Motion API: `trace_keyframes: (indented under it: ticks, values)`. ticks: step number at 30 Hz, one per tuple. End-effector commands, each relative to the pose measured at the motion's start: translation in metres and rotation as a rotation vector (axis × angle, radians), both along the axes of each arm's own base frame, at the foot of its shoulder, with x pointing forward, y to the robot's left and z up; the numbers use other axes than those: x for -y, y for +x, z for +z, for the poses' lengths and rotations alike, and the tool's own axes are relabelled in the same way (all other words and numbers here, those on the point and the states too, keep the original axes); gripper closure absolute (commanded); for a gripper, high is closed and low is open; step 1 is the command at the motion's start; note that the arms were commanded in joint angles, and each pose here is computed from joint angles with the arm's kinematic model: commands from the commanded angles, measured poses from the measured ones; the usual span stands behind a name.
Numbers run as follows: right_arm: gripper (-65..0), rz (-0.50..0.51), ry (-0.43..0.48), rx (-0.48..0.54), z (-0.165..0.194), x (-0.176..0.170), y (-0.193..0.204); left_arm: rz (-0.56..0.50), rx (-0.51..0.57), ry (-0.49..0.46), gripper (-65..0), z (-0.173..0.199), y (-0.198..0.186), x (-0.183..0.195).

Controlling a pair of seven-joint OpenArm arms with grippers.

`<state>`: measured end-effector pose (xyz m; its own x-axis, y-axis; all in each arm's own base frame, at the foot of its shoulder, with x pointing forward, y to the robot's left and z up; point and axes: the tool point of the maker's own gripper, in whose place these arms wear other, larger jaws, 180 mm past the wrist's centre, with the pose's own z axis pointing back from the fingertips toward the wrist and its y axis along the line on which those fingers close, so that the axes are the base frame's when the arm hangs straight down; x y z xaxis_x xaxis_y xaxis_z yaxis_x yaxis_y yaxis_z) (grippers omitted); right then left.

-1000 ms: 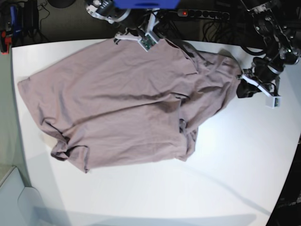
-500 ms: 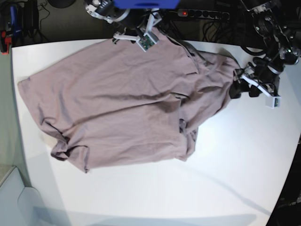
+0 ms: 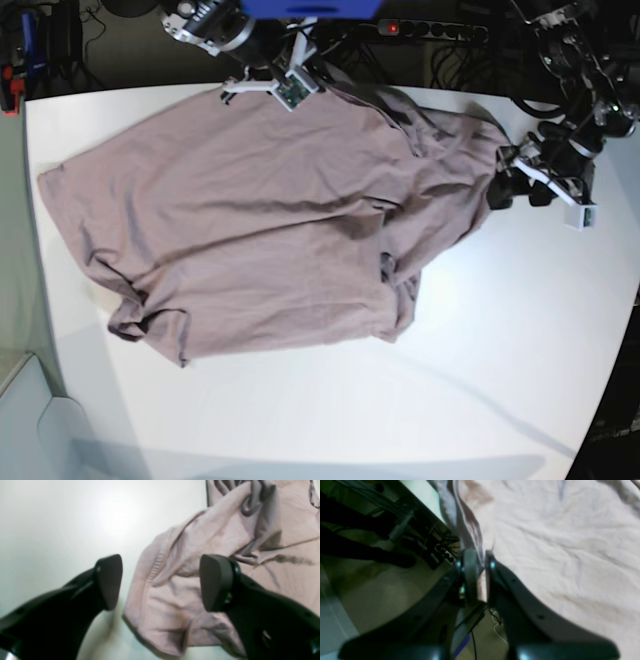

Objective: Layout the t-shirt on the table in an organized manner, then fold the t-shirt properly
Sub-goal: 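Lower the right gripper onto the shirt middle and grasp the fabric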

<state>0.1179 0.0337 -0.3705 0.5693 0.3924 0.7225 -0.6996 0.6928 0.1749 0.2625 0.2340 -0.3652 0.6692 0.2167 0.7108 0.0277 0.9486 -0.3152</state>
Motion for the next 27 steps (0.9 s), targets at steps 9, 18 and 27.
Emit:
trace_keyframes:
  ticks: [9,18,27]
  values:
    - [-5.1,0.05,0.011,0.049,0.008,-0.004,0.01,-0.003,0.055,0.005,-46.7,0.014,0.009,-0.002]
    - [-5.2,0.024,0.061,0.09,0.022,-0.02,0.029,-0.003,0.059,0.004,-46.7,0.015,0.01,-0.002]
    - [-5.2,0.012,0.082,0.157,0.036,-0.025,0.054,-0.03,0.062,-0.004,-46.7,0.015,0.014,0.008]
